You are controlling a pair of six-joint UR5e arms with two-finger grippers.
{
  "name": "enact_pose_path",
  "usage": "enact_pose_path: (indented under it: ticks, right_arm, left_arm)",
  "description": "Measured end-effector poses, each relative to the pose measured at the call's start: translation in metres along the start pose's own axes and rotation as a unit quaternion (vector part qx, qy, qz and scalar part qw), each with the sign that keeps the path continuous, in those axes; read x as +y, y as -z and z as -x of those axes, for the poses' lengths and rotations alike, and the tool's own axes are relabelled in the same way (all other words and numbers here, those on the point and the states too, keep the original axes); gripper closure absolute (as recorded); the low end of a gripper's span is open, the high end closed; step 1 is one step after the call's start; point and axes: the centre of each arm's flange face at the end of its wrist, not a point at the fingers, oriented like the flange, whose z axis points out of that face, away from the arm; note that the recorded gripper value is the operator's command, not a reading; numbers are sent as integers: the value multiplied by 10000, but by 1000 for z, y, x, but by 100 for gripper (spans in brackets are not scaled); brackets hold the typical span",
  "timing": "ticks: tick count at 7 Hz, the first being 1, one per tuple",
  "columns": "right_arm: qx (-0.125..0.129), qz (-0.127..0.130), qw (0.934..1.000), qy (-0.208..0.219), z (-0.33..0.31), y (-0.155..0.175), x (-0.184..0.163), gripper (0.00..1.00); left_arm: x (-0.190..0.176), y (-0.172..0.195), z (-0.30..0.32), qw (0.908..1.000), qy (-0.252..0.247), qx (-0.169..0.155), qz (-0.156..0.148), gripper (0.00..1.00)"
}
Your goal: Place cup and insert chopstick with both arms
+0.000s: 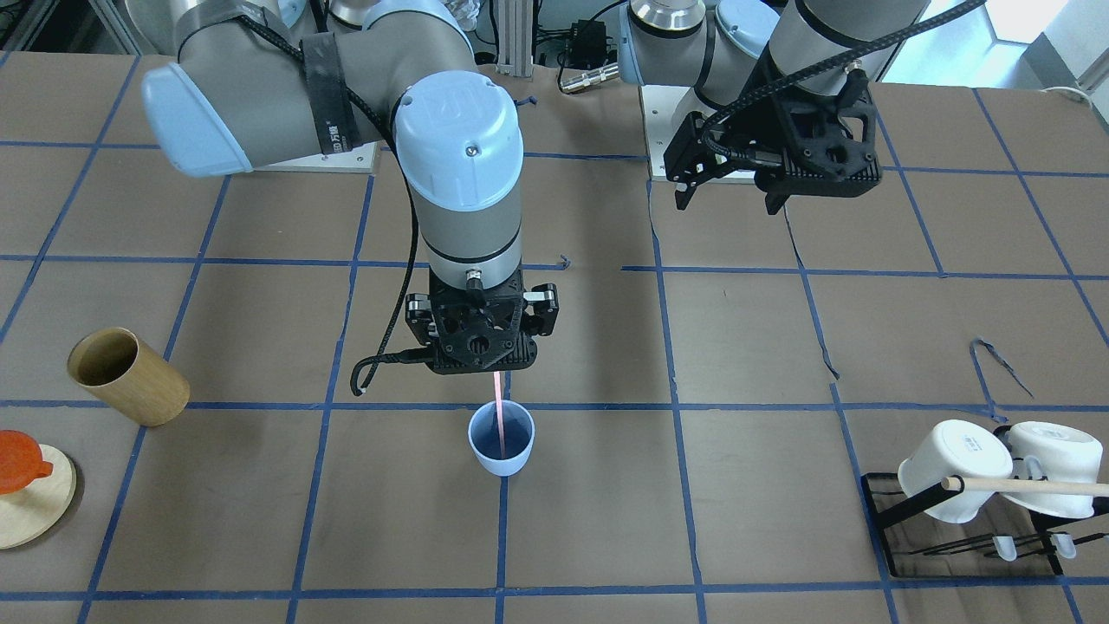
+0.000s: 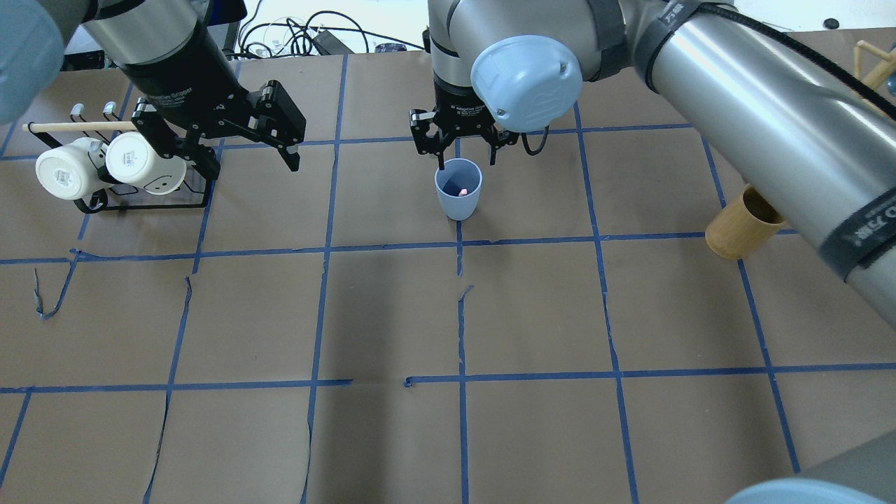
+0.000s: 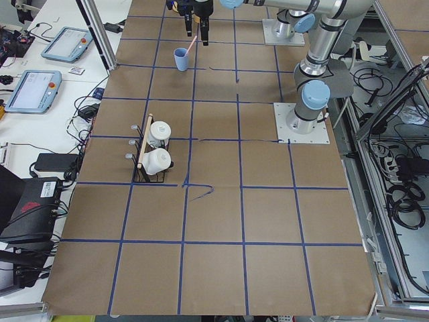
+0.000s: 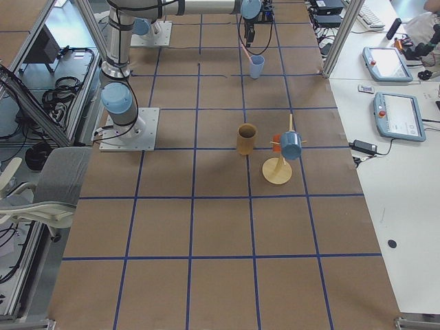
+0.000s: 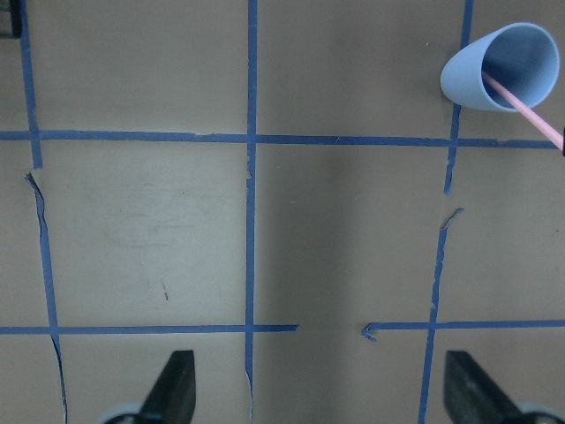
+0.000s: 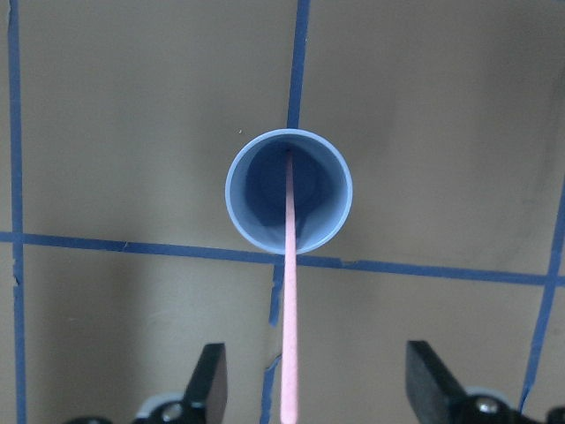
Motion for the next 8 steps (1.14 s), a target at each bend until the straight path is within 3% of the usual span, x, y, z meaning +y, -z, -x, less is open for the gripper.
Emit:
enact_pose_path:
  ticks: [2,3,4,6,8]
  right_arm:
    - [34,-259,9989,388,-91,39,-16,8]
    - [63,-328,9978,567,-142,61,-4,0]
    - [86,-370,9972,639,-174,78,29,0]
    - [82,-519,9970,569,-197,93,81,0]
    - [116,-614,9967,524,-199,102,92,0]
  left_arm:
    - [1,1,0,10000,-3,-9,-10,0]
    - [0,1,0,10000,-4,-8,-8,0]
    - [0,1,0,10000,-4,-5,-7,0]
    - [-1,0,0,10000,-4,-1,0,0]
    - [-2,2,0,10000,-9,9,-26,0]
